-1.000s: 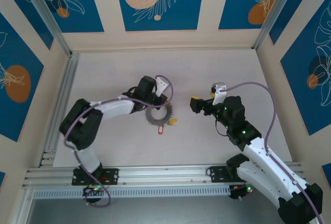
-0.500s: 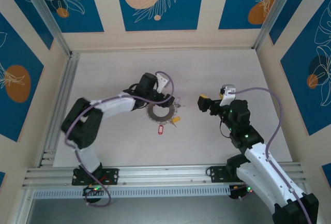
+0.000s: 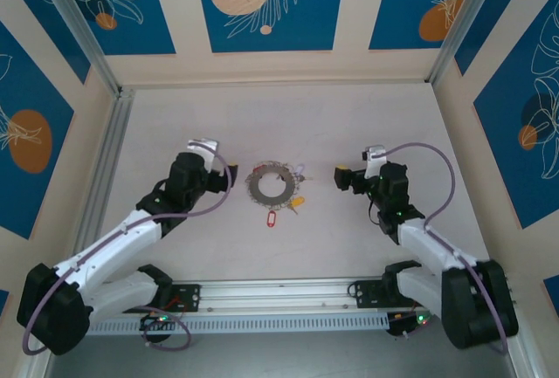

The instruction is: Put the keys on the keyring

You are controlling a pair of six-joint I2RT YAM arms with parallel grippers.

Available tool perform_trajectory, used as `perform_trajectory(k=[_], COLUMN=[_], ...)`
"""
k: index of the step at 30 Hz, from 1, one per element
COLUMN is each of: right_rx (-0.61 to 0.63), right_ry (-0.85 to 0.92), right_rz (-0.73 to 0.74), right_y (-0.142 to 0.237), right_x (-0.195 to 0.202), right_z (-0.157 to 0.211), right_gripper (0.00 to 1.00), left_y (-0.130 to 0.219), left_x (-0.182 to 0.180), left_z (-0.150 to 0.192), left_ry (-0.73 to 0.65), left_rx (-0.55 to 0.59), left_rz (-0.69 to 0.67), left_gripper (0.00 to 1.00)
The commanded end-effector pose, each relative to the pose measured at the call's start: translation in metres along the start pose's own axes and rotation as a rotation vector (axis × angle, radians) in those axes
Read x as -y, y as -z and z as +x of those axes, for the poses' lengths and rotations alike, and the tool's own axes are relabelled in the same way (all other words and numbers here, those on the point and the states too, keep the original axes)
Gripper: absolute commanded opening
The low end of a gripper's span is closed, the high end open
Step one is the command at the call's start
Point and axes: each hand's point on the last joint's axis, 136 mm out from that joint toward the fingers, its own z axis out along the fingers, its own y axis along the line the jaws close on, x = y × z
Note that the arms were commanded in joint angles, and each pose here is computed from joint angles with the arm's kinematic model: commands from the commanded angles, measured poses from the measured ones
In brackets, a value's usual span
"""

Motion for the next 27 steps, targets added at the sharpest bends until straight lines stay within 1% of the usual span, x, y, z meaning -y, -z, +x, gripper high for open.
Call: perform_trajectory(k=[1,2,3,6,7,8,11,13,14,16,17,20,21,22,23,25,27], right_rx=[0.119,0.095,0.096,0.105,0.110,0.111,0.085,0.060,0.063,0.044,0.060,0.051,0.049,0.053,0.050,0.051,0.052], right_ry=[0.081,0.090,0.110,0.149,0.138,0.120,0.058,-0.049,-0.079,-0.076,-0.073,-0.076,-0.076,-0.073,-0.074,-0.068,-0.067], right_rz=[-0.007,0.006,0.017,0.068,0.081,0.095,0.132,0.172,0.170,0.177,0.176,0.178,0.176,0.176,0.177,0.178,0.179], right_y=[-0.013,-0.020,-0.025,-0.033,-0.035,-0.037,-0.047,-0.053,-0.055,-0.055,-0.055,-0.055,-0.055,-0.055,-0.055,-0.055,-0.055], right_x=[0.003,0.006,0.008,0.017,0.022,0.028,0.048,0.072,0.078,0.077,0.077,0.078,0.078,0.077,0.077,0.076,0.076], right_z=[-0.022,-0.016,-0.012,-0.015,-0.015,-0.014,-0.009,-0.001,0.002,0.004,0.001,0.002,0.003,0.002,0.003,0.003,0.003], right_gripper=[0.99,0.99,0.99,0.99,0.99,0.99,0.99,0.99,0.99,0.99,0.99,0.99,0.99,0.99,0.99,0.99,0.99], left_y=[-0.003,-0.006,-0.009,-0.021,-0.024,-0.027,-0.045,-0.060,-0.066,-0.075,-0.078,-0.082,-0.082,-0.081,-0.083,-0.083,-0.090], left_x=[-0.061,-0.070,-0.077,-0.093,-0.099,-0.102,-0.104,-0.108,-0.109,-0.110,-0.108,-0.110,-0.115,-0.122,-0.124,-0.132,-0.128], left_z=[0.011,0.014,0.019,0.030,0.029,0.025,0.025,0.035,0.041,0.044,0.045,0.047,0.047,0.049,0.055,0.058,0.063], left_ry=[0.014,0.019,0.017,-0.007,-0.014,-0.023,-0.031,-0.050,-0.055,-0.087,-0.102,-0.107,-0.086,-0.036,-0.002,0.049,0.062], left_rx=[0.008,0.007,0.005,0.021,0.011,0.031,0.080,0.058,0.057,0.068,0.058,0.112,0.143,0.136,0.115,0.132,0.107], left_rz=[-0.296,-0.330,-0.359,-0.422,-0.446,-0.461,-0.442,-0.461,-0.467,-0.475,-0.457,-0.418,-0.416,-0.418,-0.375,-0.354,-0.298], left_gripper=[1.00,1.00,1.00,1.00,1.00,1.00,1.00,1.00,1.00,1.00,1.00,1.00,1.00,1.00,1.00,1.00,1.00])
